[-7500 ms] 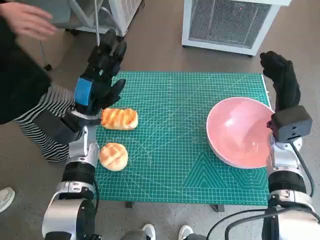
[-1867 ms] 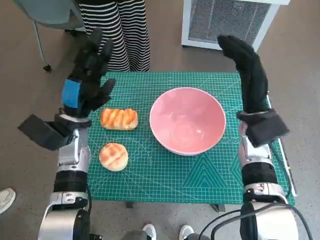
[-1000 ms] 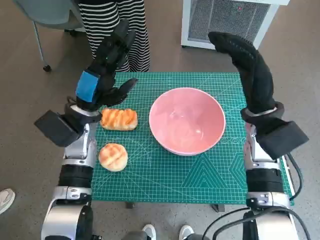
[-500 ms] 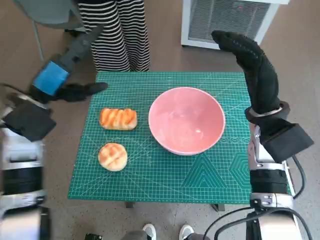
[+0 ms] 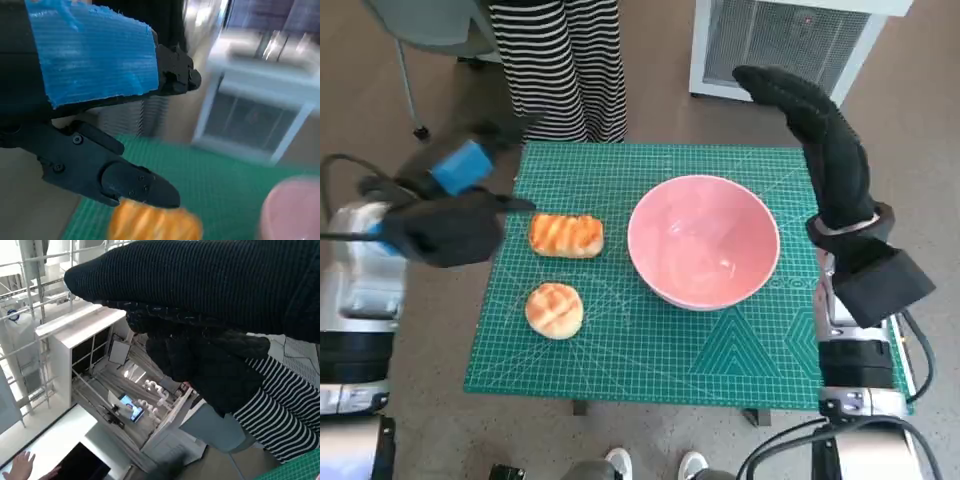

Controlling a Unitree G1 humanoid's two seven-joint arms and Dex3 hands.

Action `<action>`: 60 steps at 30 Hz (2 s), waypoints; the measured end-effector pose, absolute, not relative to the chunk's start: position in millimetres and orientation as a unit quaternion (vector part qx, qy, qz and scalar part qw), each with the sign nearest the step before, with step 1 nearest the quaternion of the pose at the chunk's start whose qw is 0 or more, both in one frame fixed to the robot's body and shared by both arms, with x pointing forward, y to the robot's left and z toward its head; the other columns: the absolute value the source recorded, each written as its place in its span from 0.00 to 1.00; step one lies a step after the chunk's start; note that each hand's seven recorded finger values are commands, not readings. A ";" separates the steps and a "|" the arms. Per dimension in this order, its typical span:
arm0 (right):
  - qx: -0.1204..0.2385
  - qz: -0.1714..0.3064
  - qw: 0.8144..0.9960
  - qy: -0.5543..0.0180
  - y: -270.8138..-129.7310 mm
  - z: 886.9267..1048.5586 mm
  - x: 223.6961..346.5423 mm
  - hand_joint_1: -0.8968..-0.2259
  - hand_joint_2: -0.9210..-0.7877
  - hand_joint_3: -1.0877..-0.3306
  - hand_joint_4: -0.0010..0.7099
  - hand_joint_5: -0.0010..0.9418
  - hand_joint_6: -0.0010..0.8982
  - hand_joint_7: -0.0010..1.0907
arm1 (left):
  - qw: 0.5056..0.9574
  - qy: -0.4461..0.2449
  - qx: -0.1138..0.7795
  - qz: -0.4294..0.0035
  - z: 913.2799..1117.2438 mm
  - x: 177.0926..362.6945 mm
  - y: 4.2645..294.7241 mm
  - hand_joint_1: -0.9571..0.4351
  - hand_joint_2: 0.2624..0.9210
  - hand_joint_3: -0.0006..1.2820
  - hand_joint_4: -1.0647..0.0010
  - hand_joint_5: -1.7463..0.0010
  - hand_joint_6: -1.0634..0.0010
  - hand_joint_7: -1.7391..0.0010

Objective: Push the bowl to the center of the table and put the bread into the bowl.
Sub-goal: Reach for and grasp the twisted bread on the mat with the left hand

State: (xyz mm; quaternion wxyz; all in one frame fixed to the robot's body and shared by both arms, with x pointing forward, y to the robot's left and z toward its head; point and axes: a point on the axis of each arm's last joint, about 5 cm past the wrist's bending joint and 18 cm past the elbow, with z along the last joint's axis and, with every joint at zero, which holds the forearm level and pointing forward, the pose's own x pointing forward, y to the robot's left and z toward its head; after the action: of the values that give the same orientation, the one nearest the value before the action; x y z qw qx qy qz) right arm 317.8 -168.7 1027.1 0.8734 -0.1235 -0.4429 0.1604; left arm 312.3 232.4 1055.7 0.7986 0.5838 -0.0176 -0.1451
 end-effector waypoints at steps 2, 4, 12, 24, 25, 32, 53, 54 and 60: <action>-0.123 0.160 0.874 -0.442 -168.7 1026.7 317.9 0.11 0.00 0.36 0.40 0.00 0.00 0.67 | 0.800 -0.001 0.582 -0.147 1055.4 315.0 228.4 0.29 0.76 0.00 0.84 1.00 0.76 0.98; -0.123 0.160 0.874 -0.442 -168.8 1026.4 318.0 0.12 0.00 0.36 0.40 0.00 0.00 0.67 | 0.803 0.011 0.577 -0.148 1054.5 317.4 224.2 0.33 0.74 0.00 0.84 1.00 0.76 0.98; -0.123 0.159 0.873 -0.444 -169.3 1026.4 318.0 0.14 0.00 0.34 0.40 0.00 0.00 0.67 | 0.814 0.058 0.556 -0.157 1043.5 327.1 206.5 0.47 0.68 0.00 0.84 1.00 0.77 0.99; -0.120 0.153 0.875 -0.444 -171.3 1026.2 318.5 0.16 0.00 0.34 0.41 0.00 0.00 0.67 | 0.787 0.112 0.580 -0.179 1016.1 339.9 183.2 0.46 0.68 0.00 0.85 1.00 0.77 1.00; -0.119 0.153 0.875 -0.443 -171.4 1026.1 318.6 0.16 0.00 0.34 0.41 0.00 0.00 0.67 | 0.785 0.114 0.582 -0.178 1014.8 340.8 181.9 0.46 0.69 0.00 0.85 1.00 0.77 1.00; -0.118 0.152 0.875 -0.444 -171.7 1025.8 318.6 0.17 0.00 0.35 0.41 0.01 0.00 0.67 | 0.773 0.129 0.595 -0.178 1006.4 347.3 175.4 0.42 0.69 0.01 0.86 1.00 0.77 1.00; -0.118 0.146 0.874 -0.448 -175.0 1026.8 318.1 0.17 0.00 0.35 0.42 0.01 0.00 0.68 | 0.744 0.212 0.610 -0.170 973.4 356.5 182.4 0.43 0.69 0.00 0.87 1.00 0.78 1.00; -0.118 0.145 0.874 -0.448 -175.2 1026.9 318.1 0.17 0.00 0.35 0.42 0.01 0.00 0.68 | 0.743 0.214 0.612 -0.167 973.0 356.7 182.8 0.44 0.69 0.00 0.87 1.00 0.78 1.00; -0.119 0.144 0.873 -0.451 -176.4 1028.0 317.6 0.16 0.00 0.36 0.42 0.01 0.00 0.68 | 0.735 0.220 0.622 -0.159 972.1 357.4 182.6 0.50 0.68 0.00 0.87 1.00 0.77 1.00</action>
State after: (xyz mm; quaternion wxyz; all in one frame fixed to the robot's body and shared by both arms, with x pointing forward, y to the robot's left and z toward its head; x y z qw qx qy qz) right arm 317.6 -176.4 1028.0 0.8729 -0.1190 -0.4509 0.1435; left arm 357.4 182.6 972.1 0.7348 0.6216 0.2204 -0.1587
